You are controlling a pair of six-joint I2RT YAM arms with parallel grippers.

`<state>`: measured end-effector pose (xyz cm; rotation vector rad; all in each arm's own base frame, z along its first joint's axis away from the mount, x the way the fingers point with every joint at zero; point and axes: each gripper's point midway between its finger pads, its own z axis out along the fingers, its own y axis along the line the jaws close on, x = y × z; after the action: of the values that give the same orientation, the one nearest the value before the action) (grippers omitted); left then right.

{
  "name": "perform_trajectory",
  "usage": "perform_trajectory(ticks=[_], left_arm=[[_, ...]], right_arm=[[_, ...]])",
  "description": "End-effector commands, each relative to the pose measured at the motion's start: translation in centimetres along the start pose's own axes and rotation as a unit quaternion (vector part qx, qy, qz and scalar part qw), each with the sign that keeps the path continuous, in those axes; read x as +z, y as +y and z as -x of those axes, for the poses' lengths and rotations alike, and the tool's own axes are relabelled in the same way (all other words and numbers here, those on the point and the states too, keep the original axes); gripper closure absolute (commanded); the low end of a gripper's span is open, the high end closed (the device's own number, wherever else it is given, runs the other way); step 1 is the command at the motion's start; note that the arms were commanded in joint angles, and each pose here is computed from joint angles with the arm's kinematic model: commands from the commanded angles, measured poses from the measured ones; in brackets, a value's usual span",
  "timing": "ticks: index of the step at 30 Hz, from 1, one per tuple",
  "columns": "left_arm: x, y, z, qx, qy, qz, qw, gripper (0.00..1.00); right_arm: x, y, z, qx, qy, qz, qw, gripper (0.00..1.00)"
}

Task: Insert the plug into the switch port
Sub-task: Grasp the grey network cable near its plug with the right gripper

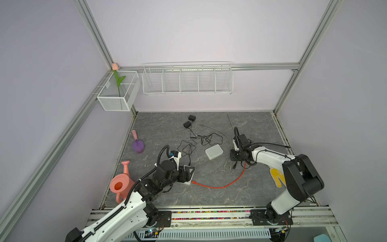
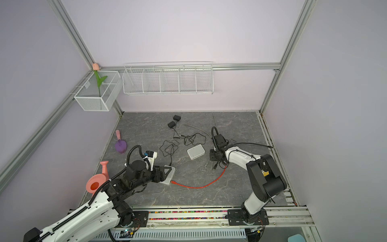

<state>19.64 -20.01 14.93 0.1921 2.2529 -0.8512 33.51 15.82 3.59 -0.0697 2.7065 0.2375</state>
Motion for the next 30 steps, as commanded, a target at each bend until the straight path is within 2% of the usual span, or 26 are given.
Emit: perform_trajectory(ticks=[1,6,11,15,18,21,25,30], left_arm=[[-0.1,0.0,0.2,0.004,-0.005,0.004,1.0,0.23],[0.0,-0.4,0.0,0.009,0.002,-0.006,1.0,0.24],[0.0,-0.5,-0.1,0.013,0.008,-0.007,1.0,0.25],[-0.1,-1.4,0.5,0.019,0.002,-0.025,1.0,0.28],[-0.2,-3.2,1.1,0.039,0.0,-0.054,0.998,0.29],[0.2,-4.9,1.5,0.071,0.006,-0.062,0.996,0.29],[0.9,-8.4,1.6,0.113,0.01,-0.095,0.989,0.29],[0.8,-15.4,2.3,0.133,-0.028,-0.215,0.967,0.29]], right_arm=[[1.2,0.3,0.1,0.01,0.008,0.001,1.0,0.65],[2.1,0.0,-0.6,0.018,0.012,-0.002,1.0,0.72],[1.5,0.7,-0.3,0.024,0.007,0.013,1.0,0.93],[-0.4,1.6,0.7,0.035,-0.012,0.037,0.999,0.93],[-3.4,1.9,2.4,0.058,-0.059,0.055,0.995,0.93],[-7.2,2.1,4.6,0.088,-0.116,0.078,0.986,0.93],[-12.2,1.4,5.2,0.14,-0.184,0.105,0.967,0.93],[-16.9,0.7,4.4,0.204,-0.244,0.152,0.936,0.93]])
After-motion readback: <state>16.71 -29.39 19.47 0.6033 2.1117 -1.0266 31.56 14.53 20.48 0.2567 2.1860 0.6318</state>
